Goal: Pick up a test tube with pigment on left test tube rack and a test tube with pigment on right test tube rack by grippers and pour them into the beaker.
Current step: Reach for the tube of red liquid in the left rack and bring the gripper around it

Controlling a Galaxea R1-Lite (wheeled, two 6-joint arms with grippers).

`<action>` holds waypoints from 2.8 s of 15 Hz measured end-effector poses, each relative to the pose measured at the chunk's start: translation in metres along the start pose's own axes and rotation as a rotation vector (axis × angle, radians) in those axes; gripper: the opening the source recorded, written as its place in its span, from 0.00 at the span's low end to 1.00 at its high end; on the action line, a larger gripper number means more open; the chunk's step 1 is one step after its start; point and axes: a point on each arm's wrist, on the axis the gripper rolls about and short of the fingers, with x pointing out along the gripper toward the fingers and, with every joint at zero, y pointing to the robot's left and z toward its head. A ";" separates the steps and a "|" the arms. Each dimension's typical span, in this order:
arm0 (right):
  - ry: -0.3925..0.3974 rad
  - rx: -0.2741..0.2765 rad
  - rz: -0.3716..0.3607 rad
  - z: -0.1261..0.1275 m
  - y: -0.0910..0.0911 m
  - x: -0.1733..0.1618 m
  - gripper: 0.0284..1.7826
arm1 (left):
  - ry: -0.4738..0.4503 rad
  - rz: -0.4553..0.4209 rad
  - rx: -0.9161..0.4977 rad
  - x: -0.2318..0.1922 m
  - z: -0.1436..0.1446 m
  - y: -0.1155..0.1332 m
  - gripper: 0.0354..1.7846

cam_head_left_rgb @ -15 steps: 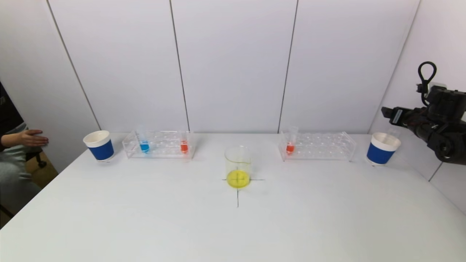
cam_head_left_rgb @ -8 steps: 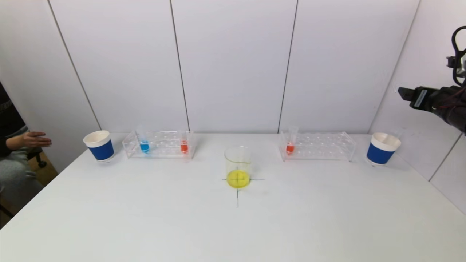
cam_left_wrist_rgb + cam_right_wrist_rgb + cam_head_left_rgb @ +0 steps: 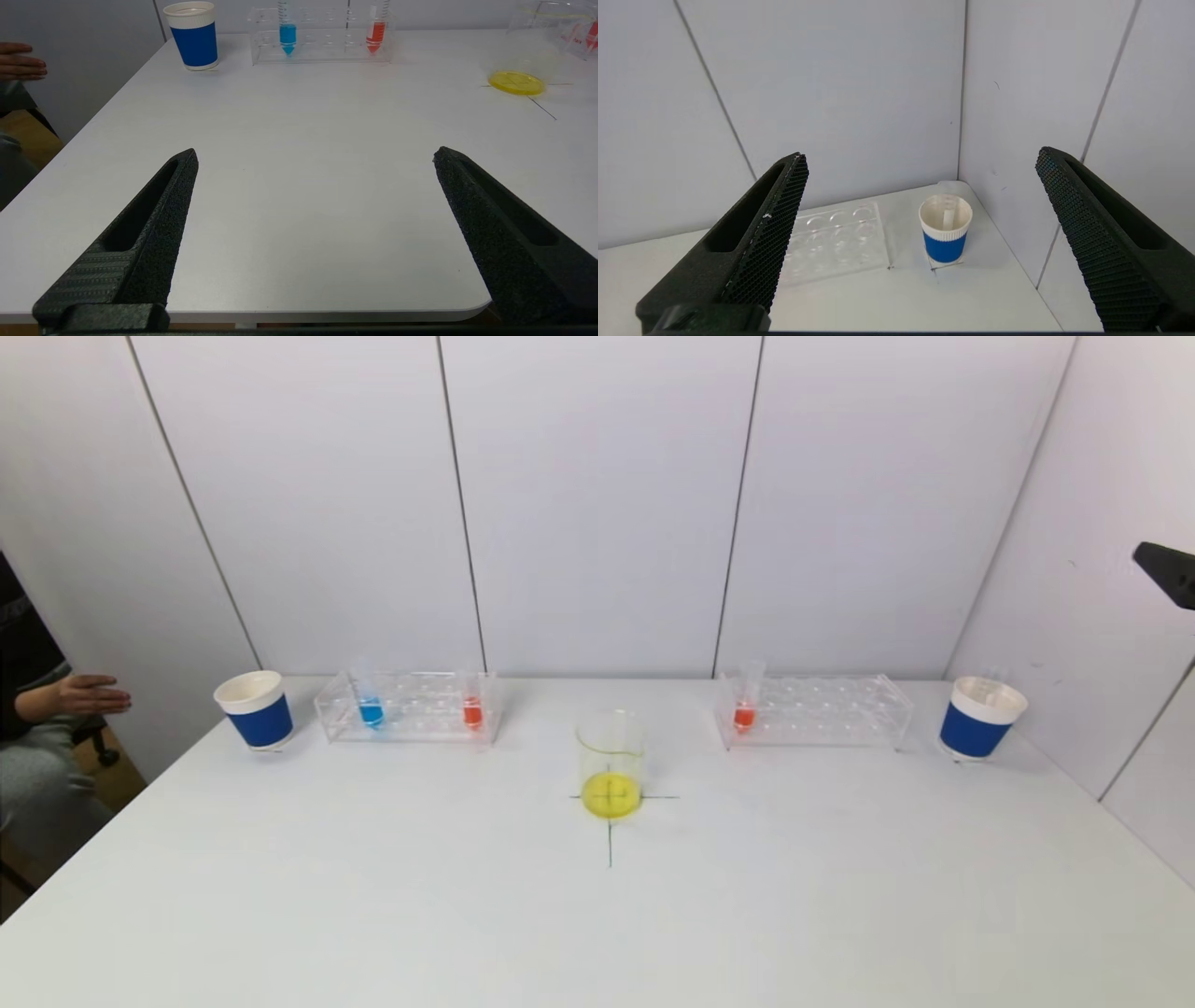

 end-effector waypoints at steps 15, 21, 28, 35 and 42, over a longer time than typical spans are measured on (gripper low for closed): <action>0.013 0.074 0.293 -0.058 -0.027 -0.208 1.00 | 0.000 -0.001 0.000 0.000 0.000 0.000 0.99; -0.096 0.053 0.308 -0.097 -0.037 -0.232 1.00 | 0.000 -0.001 0.000 0.000 0.000 0.000 0.99; -0.246 -0.064 0.265 -0.141 -0.037 -0.214 1.00 | 0.000 -0.001 0.000 0.000 0.000 0.000 0.99; -0.082 -0.162 0.254 -0.162 -0.037 -0.210 1.00 | 0.000 -0.001 0.000 0.000 0.000 0.000 0.99; -0.084 -0.212 0.282 -0.163 -0.037 -0.210 1.00 | 0.000 -0.001 0.000 0.000 0.000 0.000 0.99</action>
